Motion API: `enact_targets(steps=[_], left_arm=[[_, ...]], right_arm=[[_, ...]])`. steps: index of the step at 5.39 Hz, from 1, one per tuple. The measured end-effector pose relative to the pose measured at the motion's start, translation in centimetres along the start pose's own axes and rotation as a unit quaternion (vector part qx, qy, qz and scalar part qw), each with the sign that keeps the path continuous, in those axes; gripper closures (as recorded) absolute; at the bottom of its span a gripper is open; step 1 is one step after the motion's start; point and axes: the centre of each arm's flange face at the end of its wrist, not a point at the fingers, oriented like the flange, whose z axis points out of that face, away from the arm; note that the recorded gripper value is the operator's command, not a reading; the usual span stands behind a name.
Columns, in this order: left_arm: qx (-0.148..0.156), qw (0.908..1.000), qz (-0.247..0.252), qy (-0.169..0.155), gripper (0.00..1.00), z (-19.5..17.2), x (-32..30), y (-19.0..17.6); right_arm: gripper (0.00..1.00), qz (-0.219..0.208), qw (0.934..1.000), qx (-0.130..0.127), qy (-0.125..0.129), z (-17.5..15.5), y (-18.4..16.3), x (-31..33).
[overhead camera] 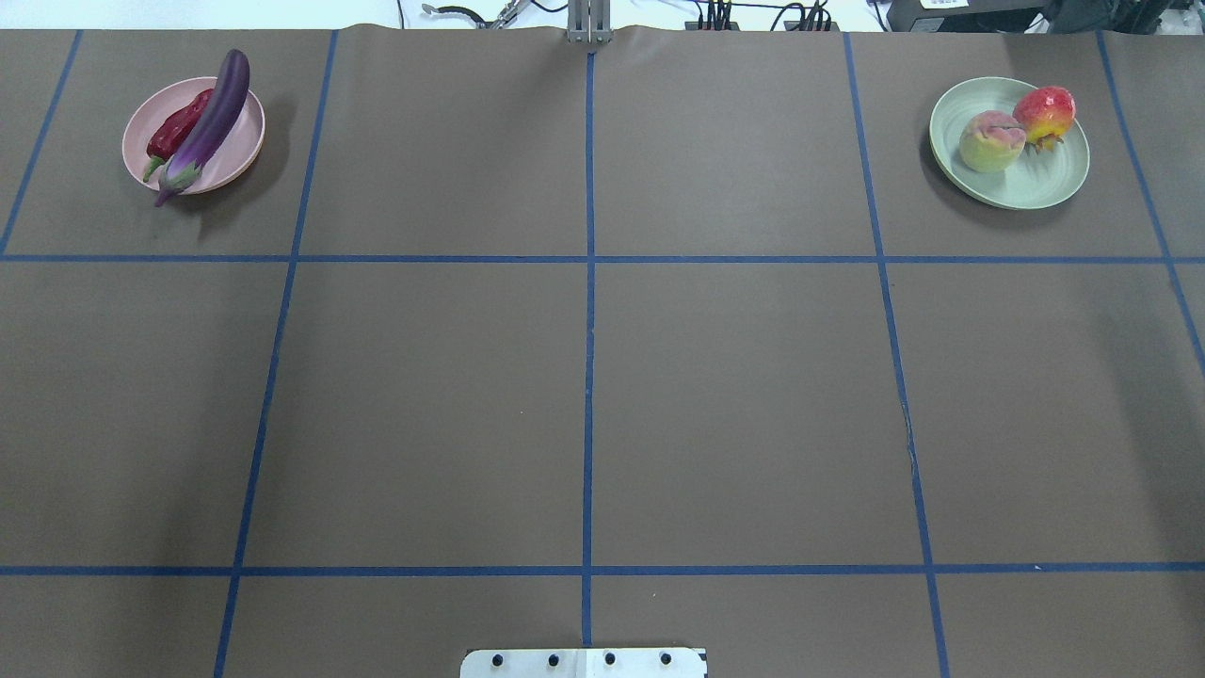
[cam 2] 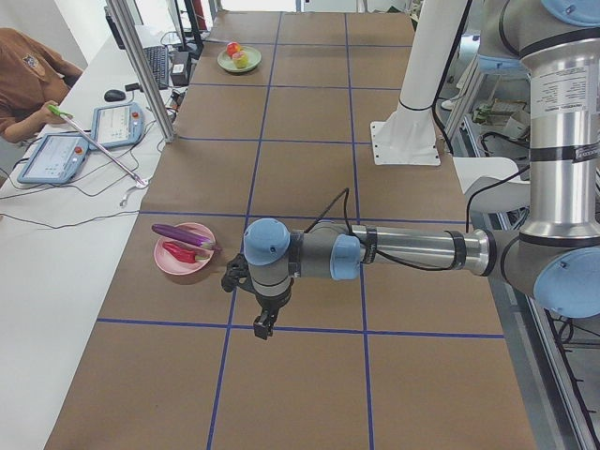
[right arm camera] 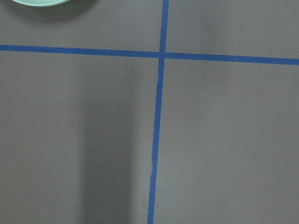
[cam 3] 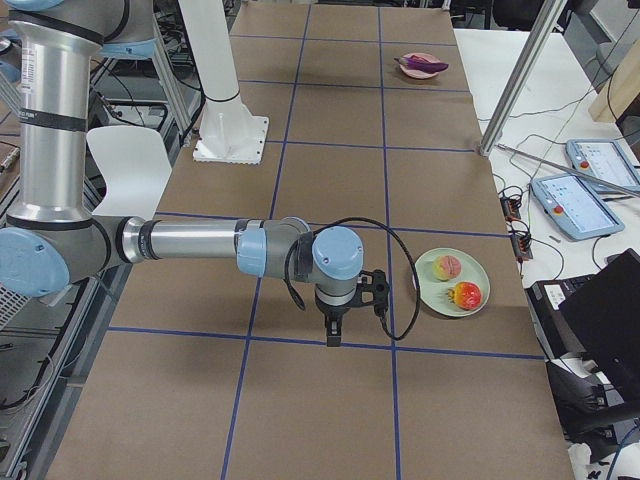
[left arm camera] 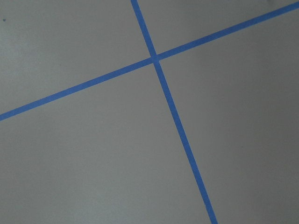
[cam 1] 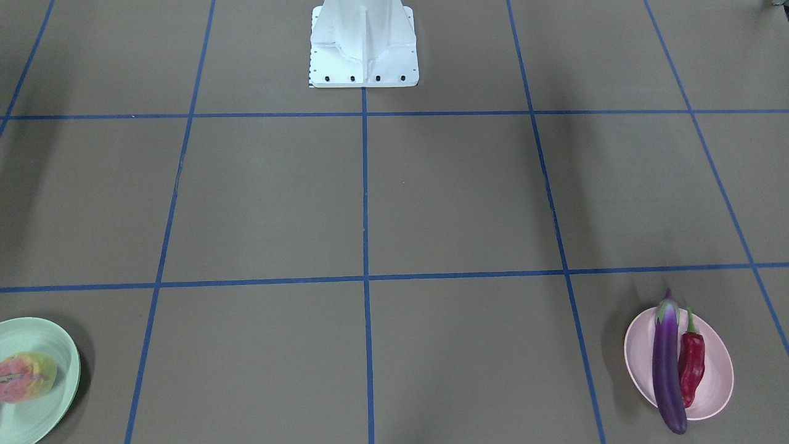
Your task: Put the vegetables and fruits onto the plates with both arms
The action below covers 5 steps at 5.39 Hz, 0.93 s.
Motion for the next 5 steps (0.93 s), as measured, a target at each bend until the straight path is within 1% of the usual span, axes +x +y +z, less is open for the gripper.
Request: enact_targets(steps=[5], left_arm=[[0.003, 1.0000, 0.005, -0.003, 0.00, -0.36, 0.15, -0.71]], right_arm=[[0.00, 0.002, 1.0000, 0.001, -0.002, 0.03, -0.03, 0.00]])
